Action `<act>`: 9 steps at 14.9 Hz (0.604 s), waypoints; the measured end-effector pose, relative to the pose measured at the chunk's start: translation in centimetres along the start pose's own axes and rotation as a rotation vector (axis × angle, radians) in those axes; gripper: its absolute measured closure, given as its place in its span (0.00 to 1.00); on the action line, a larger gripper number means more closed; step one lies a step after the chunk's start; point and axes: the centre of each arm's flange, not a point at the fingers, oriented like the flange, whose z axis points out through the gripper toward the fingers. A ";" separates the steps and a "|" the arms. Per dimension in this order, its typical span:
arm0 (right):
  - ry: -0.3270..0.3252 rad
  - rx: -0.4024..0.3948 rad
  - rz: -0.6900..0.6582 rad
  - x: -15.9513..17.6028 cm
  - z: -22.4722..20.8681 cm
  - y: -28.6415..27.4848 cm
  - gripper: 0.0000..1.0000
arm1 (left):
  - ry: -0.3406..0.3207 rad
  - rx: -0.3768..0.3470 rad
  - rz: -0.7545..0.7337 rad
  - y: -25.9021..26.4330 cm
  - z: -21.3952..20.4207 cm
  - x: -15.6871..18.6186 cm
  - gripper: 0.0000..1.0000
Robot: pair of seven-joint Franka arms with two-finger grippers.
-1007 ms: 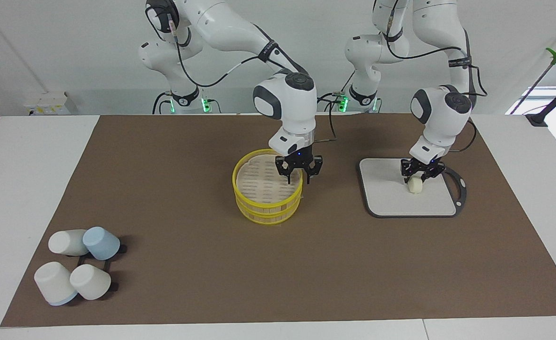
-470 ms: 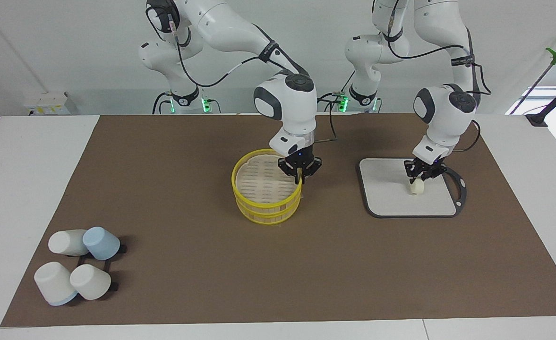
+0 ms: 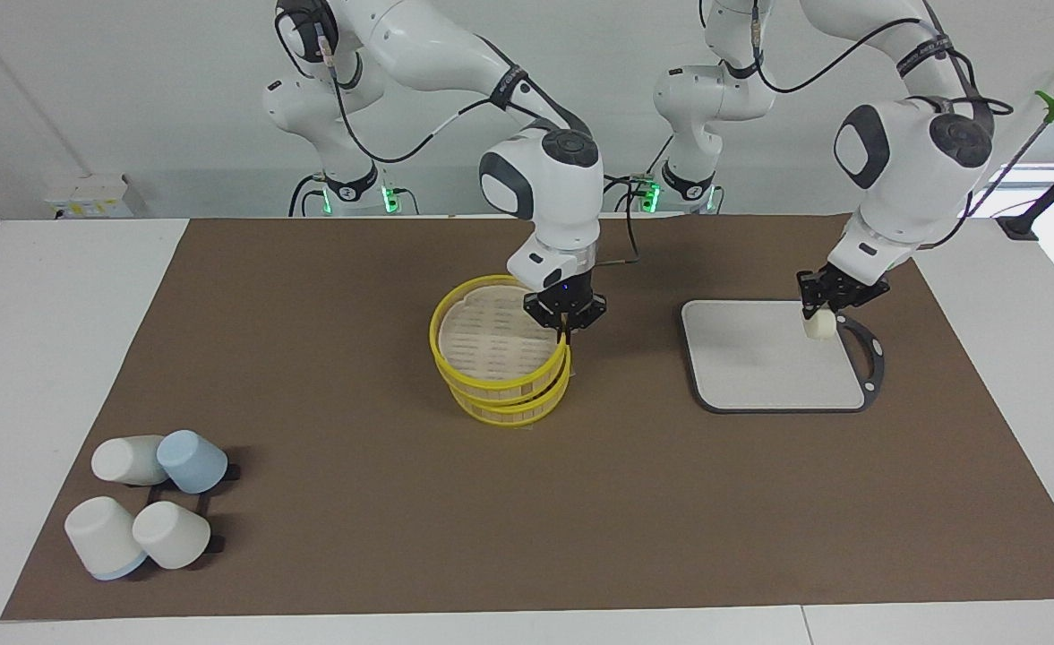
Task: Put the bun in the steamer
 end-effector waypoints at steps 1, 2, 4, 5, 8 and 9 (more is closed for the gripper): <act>-0.004 -0.012 -0.010 1.5 -1.8 1.2 0.92 | 0.004 -0.001 -0.020 1.1 -1.6 0.1 0.70; -0.009 -0.025 -0.028 3.2 -3.5 3.2 0.92 | 0.014 -0.003 -0.048 2.6 -2.8 0.3 0.70; -0.042 -0.061 -0.088 5.9 -6.1 8.3 0.92 | 0.030 -0.014 -0.114 7.7 -3.7 0.6 0.70; -0.069 -0.080 -0.115 6.8 -7.0 10.9 0.92 | 0.034 -0.019 -0.142 11.2 -3.8 0.6 0.70; -0.124 -0.107 -0.177 8.8 -8.6 17.7 0.92 | 0.076 -0.041 -0.222 23.6 -2.6 -0.1 0.70; -0.133 -0.108 -0.202 9.4 -8.7 19.9 0.92 | 0.087 -0.051 -0.240 27.5 -1.3 -0.3 0.70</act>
